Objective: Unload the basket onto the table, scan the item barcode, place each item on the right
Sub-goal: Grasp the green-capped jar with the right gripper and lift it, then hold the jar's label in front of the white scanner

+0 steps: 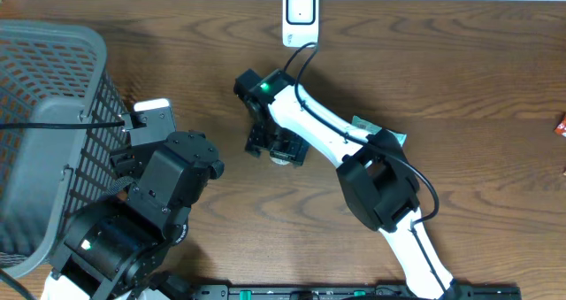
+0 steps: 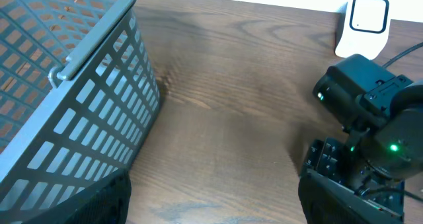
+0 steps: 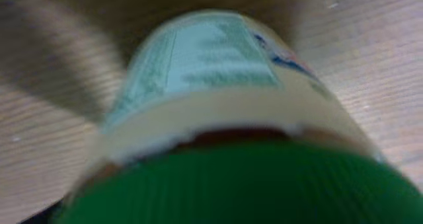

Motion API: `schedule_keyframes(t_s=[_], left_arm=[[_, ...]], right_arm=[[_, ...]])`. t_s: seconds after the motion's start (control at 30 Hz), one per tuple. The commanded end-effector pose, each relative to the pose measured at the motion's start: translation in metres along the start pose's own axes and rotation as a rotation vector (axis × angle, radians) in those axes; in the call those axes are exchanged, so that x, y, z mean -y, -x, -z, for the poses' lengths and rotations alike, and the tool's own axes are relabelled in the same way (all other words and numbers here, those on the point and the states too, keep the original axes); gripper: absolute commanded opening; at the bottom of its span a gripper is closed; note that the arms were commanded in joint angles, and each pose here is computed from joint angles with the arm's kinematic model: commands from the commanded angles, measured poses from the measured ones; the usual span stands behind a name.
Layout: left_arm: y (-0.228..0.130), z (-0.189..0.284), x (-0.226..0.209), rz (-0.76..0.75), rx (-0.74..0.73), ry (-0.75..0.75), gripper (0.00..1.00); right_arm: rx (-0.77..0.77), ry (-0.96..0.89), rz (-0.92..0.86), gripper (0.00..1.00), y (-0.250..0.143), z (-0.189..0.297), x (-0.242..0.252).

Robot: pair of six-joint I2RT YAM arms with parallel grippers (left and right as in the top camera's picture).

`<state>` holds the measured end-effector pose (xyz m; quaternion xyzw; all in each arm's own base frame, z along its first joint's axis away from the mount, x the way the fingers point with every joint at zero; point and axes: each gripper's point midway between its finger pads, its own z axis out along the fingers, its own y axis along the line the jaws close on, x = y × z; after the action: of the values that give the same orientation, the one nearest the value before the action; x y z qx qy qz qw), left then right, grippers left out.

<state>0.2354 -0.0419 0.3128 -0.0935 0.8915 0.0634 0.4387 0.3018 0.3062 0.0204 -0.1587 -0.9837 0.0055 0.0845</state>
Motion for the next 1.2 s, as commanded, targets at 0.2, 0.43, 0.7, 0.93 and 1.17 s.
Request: schedule_keyframes(t_s=[0.2, 0.43, 0.7, 0.93, 1.17], left_arm=[[0.000, 0.000, -0.002, 0.010, 0.002, 0.006, 0.81], [0.000, 0.000, -0.002, 0.010, 0.002, 0.006, 0.81], [0.000, 0.000, -0.002, 0.010, 0.002, 0.006, 0.81], [0.000, 0.000, -0.002, 0.010, 0.002, 0.006, 0.81], [0.000, 0.000, -0.002, 0.009, 0.002, 0.006, 0.81]], right_arm=[[0.058, -0.035, -0.040, 0.68, 0.008, 0.003, 0.005], [0.078, -0.087, -0.027, 0.50, 0.011, 0.005, 0.017], [0.118, -0.038, 0.101, 0.51, 0.036, 0.026, 0.013], [0.241, 0.103, 0.216, 0.51, 0.077, 0.090, -0.005], [0.551, 0.160, 0.291, 0.51, 0.136, 0.173, -0.007]])
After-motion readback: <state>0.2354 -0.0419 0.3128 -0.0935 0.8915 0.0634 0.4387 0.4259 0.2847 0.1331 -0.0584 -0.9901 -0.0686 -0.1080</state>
